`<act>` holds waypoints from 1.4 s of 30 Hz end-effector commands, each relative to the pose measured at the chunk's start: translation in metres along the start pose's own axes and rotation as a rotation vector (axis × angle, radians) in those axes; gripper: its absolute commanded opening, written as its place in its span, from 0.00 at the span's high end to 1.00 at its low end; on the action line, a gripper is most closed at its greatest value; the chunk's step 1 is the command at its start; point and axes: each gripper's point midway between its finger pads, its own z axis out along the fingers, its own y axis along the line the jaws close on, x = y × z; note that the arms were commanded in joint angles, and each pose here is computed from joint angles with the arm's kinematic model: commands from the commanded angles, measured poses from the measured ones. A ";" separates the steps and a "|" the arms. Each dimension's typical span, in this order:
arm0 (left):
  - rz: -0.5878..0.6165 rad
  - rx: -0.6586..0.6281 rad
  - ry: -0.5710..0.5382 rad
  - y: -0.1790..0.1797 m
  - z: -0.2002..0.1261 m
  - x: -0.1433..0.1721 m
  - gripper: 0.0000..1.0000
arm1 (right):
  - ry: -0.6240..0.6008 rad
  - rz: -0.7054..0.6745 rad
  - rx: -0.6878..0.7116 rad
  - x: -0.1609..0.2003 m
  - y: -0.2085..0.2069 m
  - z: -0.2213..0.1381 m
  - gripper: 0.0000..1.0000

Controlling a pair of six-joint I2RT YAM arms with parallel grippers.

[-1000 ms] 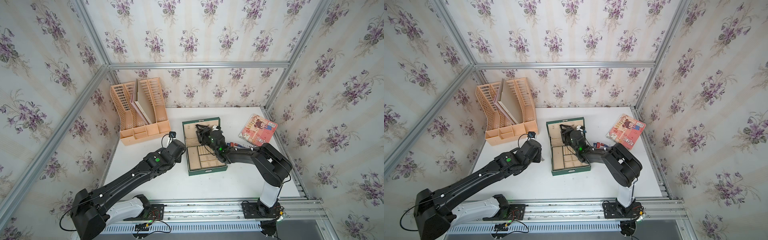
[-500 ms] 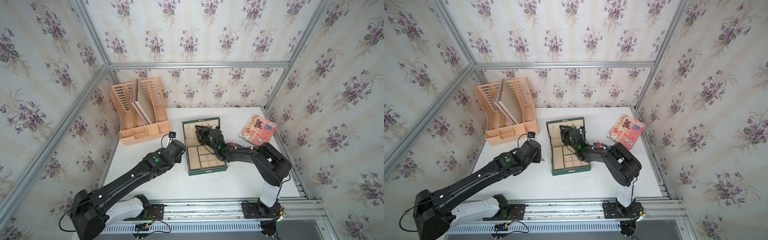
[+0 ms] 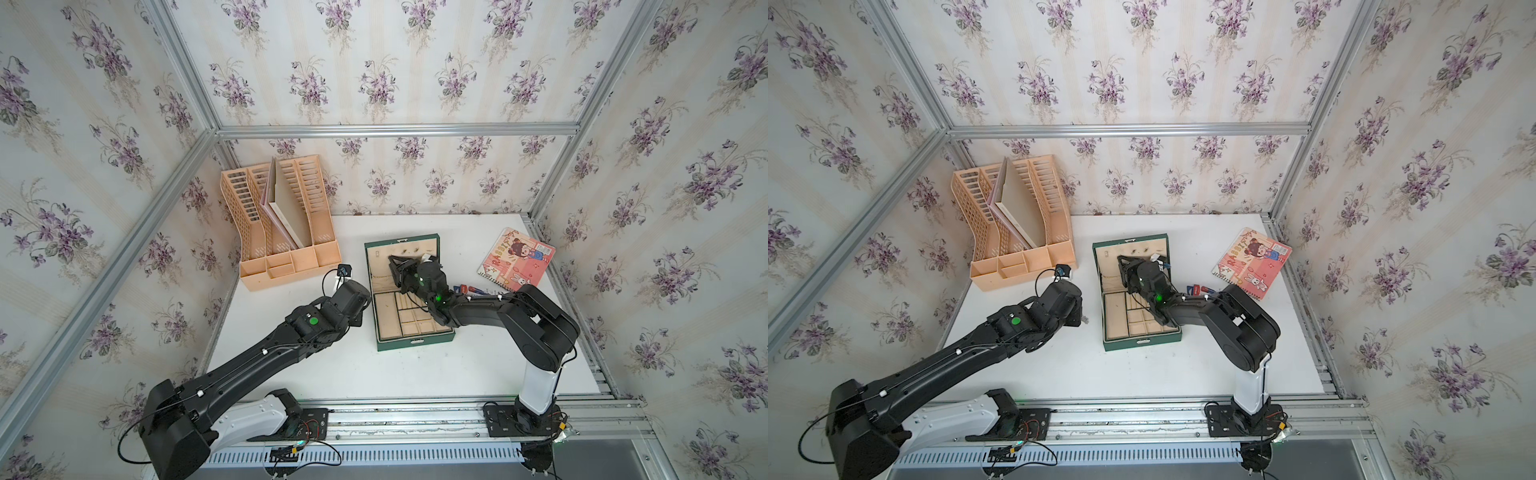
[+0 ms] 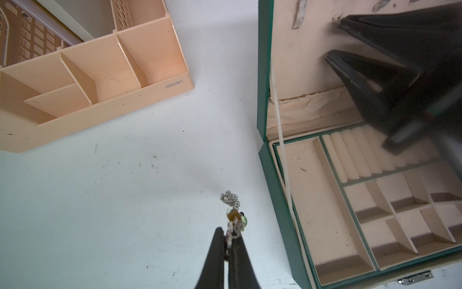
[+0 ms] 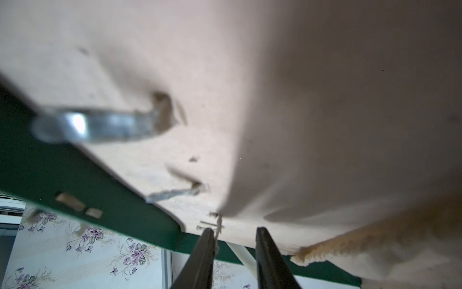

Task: Put jewelry chain into jewelry box
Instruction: Open the fastener on the jewelry box, then hang the necklace on the jewelry box clasp.

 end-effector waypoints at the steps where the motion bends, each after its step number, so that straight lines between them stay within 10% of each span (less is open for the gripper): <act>1: -0.012 0.002 0.000 0.000 0.000 0.000 1.00 | 0.001 0.004 0.035 0.001 -0.013 0.000 0.68; 9: -0.013 0.002 0.000 0.000 -0.001 0.000 1.00 | 0.008 0.001 0.020 0.003 -0.009 -0.002 0.67; 20: -0.018 0.012 -0.007 0.000 -0.008 -0.005 1.00 | 0.063 -0.229 -0.054 0.008 0.055 -0.040 0.34; 25: 0.011 0.032 -0.015 -0.001 -0.021 -0.015 1.00 | 0.126 -0.701 0.021 0.022 0.073 -0.067 0.34; 30: 0.079 0.081 -0.036 -0.007 -0.043 -0.034 1.00 | -0.110 -1.337 0.151 0.009 0.080 -0.113 0.26; 42: 0.226 0.215 -0.085 -0.031 -0.103 -0.091 1.00 | -0.142 -1.610 -0.377 0.046 0.055 -0.196 0.23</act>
